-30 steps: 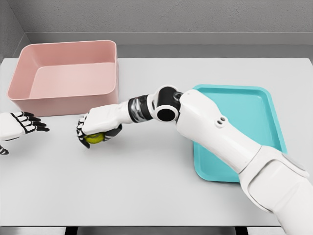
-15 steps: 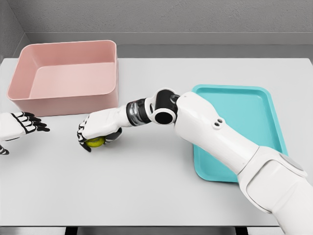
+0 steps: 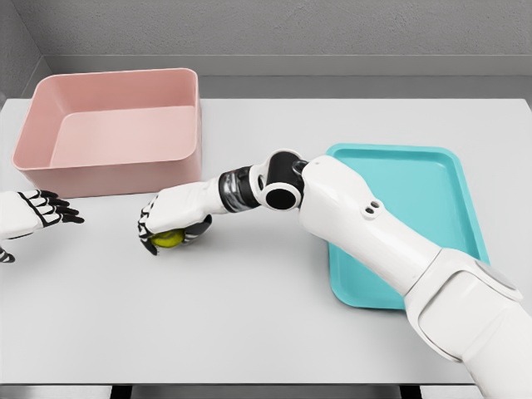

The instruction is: Put the tennis from the blue tray into the pink basket with both arms

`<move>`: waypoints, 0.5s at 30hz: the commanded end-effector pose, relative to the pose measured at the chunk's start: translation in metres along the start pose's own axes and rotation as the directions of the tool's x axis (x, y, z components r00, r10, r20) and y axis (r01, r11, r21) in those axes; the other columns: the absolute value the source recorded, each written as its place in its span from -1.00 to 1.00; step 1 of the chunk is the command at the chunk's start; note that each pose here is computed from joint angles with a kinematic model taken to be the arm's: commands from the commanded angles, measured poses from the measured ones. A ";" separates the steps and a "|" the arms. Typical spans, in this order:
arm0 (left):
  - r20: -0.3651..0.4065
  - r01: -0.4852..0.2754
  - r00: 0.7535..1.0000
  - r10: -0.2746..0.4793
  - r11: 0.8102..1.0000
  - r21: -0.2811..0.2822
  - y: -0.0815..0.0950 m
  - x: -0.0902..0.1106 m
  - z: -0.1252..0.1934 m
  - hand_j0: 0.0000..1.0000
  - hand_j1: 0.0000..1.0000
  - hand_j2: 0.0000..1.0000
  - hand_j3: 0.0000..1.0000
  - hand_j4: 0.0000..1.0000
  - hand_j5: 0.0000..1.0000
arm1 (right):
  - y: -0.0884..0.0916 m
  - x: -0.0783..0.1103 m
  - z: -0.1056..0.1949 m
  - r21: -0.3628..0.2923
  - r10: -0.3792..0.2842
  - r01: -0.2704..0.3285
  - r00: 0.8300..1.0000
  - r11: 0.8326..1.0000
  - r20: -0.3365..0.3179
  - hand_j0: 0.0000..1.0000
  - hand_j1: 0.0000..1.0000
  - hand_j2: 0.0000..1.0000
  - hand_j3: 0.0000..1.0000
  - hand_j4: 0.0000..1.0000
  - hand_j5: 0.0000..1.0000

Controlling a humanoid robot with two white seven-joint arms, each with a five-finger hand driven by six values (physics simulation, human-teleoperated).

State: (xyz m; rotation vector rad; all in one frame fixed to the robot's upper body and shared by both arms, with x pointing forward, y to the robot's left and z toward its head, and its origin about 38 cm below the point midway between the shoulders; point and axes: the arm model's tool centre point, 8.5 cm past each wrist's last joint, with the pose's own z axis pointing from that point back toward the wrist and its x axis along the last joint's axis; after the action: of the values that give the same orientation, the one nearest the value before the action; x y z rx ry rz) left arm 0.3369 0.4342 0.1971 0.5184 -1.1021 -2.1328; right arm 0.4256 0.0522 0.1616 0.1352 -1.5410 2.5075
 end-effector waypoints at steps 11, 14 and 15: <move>-0.002 -0.002 1.000 0.002 1.000 0.005 0.002 -0.001 0.001 1.00 1.00 1.00 1.00 1.00 1.00 | -0.010 0.007 0.000 -0.028 0.015 -0.015 1.000 1.000 0.017 0.99 0.99 0.99 0.99 0.99 0.99; -0.003 -0.001 1.000 0.001 1.000 0.004 0.002 -0.001 0.001 1.00 1.00 1.00 1.00 1.00 1.00 | -0.031 0.013 0.008 -0.091 0.050 -0.048 0.998 0.995 0.024 0.99 0.99 0.99 0.99 0.99 0.99; -0.002 -0.002 1.000 0.002 1.000 0.003 0.001 -0.001 0.001 1.00 1.00 1.00 1.00 1.00 1.00 | -0.038 0.016 0.011 -0.110 0.064 -0.061 0.998 0.992 0.027 0.99 0.99 0.99 0.99 0.99 0.99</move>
State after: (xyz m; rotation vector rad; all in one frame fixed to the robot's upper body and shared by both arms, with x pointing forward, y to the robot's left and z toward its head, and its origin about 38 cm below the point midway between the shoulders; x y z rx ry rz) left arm 0.3374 0.4342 0.1983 0.5216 -1.1043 -2.1322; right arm 0.4192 0.0595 0.1886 0.1209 -1.6594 2.4906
